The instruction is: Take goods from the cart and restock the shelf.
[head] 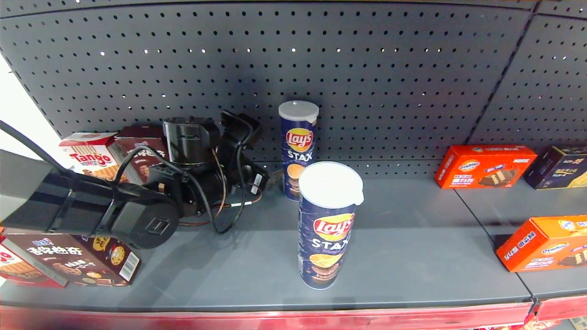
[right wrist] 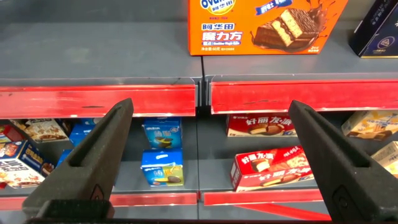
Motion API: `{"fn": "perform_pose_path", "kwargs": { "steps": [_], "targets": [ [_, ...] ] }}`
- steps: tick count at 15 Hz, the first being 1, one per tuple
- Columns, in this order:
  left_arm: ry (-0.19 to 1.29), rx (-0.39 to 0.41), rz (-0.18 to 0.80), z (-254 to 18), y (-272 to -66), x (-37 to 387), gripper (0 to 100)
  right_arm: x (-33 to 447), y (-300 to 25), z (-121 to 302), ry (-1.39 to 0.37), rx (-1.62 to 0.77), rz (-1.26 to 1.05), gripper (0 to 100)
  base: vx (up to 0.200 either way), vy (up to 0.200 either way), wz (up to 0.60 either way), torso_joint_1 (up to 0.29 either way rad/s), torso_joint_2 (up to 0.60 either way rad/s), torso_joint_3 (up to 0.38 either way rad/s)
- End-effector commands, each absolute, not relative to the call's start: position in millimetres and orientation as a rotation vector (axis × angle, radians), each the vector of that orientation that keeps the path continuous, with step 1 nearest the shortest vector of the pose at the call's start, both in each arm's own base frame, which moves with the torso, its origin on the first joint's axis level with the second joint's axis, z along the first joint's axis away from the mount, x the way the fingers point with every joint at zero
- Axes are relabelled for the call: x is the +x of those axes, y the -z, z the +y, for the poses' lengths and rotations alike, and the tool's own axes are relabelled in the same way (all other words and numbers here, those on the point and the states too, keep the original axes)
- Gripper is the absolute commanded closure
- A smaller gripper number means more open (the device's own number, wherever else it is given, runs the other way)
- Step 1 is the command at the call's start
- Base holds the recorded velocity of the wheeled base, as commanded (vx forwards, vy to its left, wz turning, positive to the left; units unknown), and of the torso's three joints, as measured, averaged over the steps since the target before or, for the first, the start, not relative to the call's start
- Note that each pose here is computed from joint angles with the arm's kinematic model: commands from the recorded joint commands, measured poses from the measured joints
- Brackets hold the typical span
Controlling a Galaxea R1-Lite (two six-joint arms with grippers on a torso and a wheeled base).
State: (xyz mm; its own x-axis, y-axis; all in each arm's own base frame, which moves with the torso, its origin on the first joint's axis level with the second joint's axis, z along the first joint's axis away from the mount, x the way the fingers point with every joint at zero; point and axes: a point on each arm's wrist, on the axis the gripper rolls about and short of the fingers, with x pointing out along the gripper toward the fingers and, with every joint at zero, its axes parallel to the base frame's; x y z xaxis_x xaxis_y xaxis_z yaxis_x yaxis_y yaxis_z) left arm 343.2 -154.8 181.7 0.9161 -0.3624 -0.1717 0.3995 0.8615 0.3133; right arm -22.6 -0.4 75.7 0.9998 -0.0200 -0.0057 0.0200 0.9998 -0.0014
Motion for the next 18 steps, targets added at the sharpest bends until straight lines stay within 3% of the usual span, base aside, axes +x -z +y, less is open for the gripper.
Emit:
{"fn": "perform_pose_path", "kwargs": {
  "steps": [1,6,10,12,18],
  "targets": [
    [0.408,0.352,0.111,-158,-180,344,0,-22,-76,0,0.020,-0.002,0.008,0,0.000,0.000,0.00,0.000,0.00,0.000],
    [0.408,0.352,0.110,-161,-182,334,0,-22,-76,0,0.020,-0.002,0.008,0,0.000,0.000,0.00,0.000,0.00,0.000],
    [0.270,0.368,0.120,-149,-188,326,0,-23,-76,0,0.020,-0.002,0.006,0,0.000,0.000,0.00,0.000,0.00,0.000],
    [0.235,0.360,0.080,-151,-192,327,0,-22,-76,0,0.020,-0.002,0.008,0,0.000,0.000,0.00,0.000,0.00,0.000],
    [0.183,0.363,0.074,-174,-175,334,0,-23,-76,0,0.020,-0.002,0.006,0,0.000,0.000,0.00,0.000,0.00,0.000]
  ]
}}
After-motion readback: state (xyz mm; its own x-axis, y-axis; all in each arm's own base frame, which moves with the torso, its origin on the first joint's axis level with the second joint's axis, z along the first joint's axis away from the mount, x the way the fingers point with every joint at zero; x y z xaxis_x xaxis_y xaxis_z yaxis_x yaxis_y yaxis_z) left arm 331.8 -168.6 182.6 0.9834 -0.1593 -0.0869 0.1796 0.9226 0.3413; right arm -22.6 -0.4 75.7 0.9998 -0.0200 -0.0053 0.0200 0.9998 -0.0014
